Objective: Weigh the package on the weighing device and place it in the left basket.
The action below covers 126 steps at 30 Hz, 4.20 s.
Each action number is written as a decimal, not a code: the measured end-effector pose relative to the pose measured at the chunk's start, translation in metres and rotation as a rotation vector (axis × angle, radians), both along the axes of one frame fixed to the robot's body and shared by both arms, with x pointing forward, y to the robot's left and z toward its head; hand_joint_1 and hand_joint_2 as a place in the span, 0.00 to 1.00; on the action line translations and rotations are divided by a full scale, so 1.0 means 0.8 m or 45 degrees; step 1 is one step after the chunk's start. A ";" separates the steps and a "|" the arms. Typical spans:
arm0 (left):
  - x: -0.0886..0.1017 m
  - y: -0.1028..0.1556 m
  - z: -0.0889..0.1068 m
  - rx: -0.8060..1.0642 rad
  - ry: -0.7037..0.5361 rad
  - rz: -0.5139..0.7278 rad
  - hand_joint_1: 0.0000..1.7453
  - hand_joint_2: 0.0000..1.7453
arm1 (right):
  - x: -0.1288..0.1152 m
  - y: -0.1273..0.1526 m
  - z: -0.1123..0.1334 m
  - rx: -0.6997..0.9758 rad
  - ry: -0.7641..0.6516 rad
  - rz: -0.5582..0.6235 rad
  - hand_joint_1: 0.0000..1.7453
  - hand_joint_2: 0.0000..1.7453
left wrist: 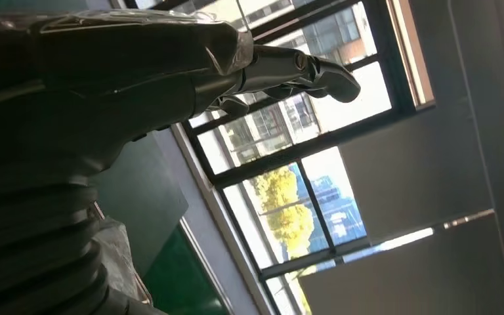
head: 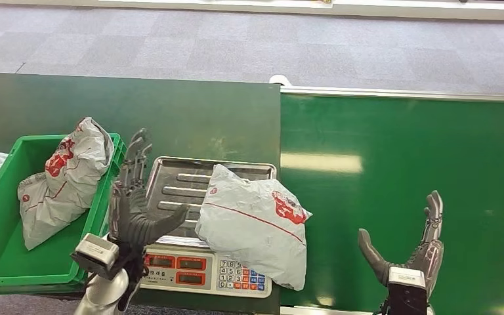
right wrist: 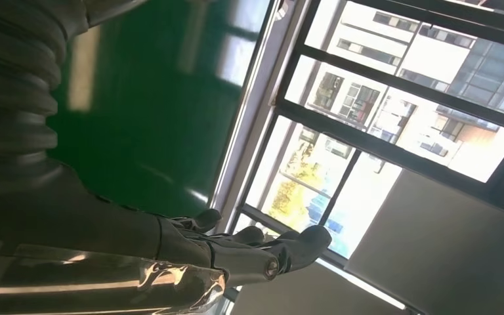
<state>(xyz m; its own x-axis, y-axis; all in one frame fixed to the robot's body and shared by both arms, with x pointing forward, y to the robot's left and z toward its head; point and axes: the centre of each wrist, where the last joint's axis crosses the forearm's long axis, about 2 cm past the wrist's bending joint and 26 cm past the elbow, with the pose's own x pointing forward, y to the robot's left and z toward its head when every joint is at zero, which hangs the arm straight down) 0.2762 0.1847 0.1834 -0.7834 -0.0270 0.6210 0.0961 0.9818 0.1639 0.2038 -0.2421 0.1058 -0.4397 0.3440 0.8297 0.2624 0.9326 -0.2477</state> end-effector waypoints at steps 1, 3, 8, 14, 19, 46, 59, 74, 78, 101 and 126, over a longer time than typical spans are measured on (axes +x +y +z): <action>0.001 -0.010 0.005 0.037 -0.012 -0.054 0.00 1.00 | 0.002 0.001 0.001 0.000 -0.004 0.005 0.00 1.00; 0.002 -0.032 0.012 0.124 -0.026 -0.160 0.00 1.00 | 0.006 0.004 0.002 0.000 -0.010 0.017 0.00 1.00; -0.003 -0.072 0.018 0.287 -0.039 -0.322 0.00 1.00 | 0.014 0.010 0.004 0.002 -0.019 0.046 0.00 1.00; 0.002 -0.101 0.009 0.634 0.049 -0.370 0.00 1.00 | 0.020 0.011 0.007 0.004 -0.027 0.088 0.00 1.00; 0.011 -0.113 -0.010 0.861 0.138 -0.388 0.00 1.00 | 0.023 0.012 0.008 0.001 -0.027 0.110 0.00 1.00; 0.051 -0.155 -0.067 1.649 0.244 -0.015 0.94 1.00 | 0.039 0.015 0.013 -0.046 0.043 0.183 0.00 1.00; 0.055 -0.154 -0.058 1.563 0.222 -0.024 0.97 1.00 | 0.039 0.018 0.010 -0.058 0.074 0.204 0.00 1.00; 0.045 -0.144 -0.055 1.342 0.182 -0.003 0.99 1.00 | 0.035 0.020 0.007 -0.058 0.093 0.216 0.00 1.00; 0.029 -0.128 -0.039 1.035 0.118 0.041 0.98 1.00 | 0.031 0.019 0.003 -0.053 0.106 0.211 0.00 1.00; 0.008 0.085 0.007 -0.138 0.011 0.644 0.89 1.00 | 0.020 0.023 -0.008 -0.017 0.112 0.155 0.00 1.00; -0.057 0.234 -0.032 -0.111 0.154 1.433 0.00 1.00 | 0.002 0.013 -0.024 0.004 0.175 0.062 0.00 1.00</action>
<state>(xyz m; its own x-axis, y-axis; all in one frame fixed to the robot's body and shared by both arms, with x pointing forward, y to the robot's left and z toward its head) 0.2306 0.3716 0.1575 -0.2762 -0.6310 0.7250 -0.8376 0.5279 0.1403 0.2056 -0.2319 0.0867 -0.3379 0.3225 0.8842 0.1806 0.9442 -0.2754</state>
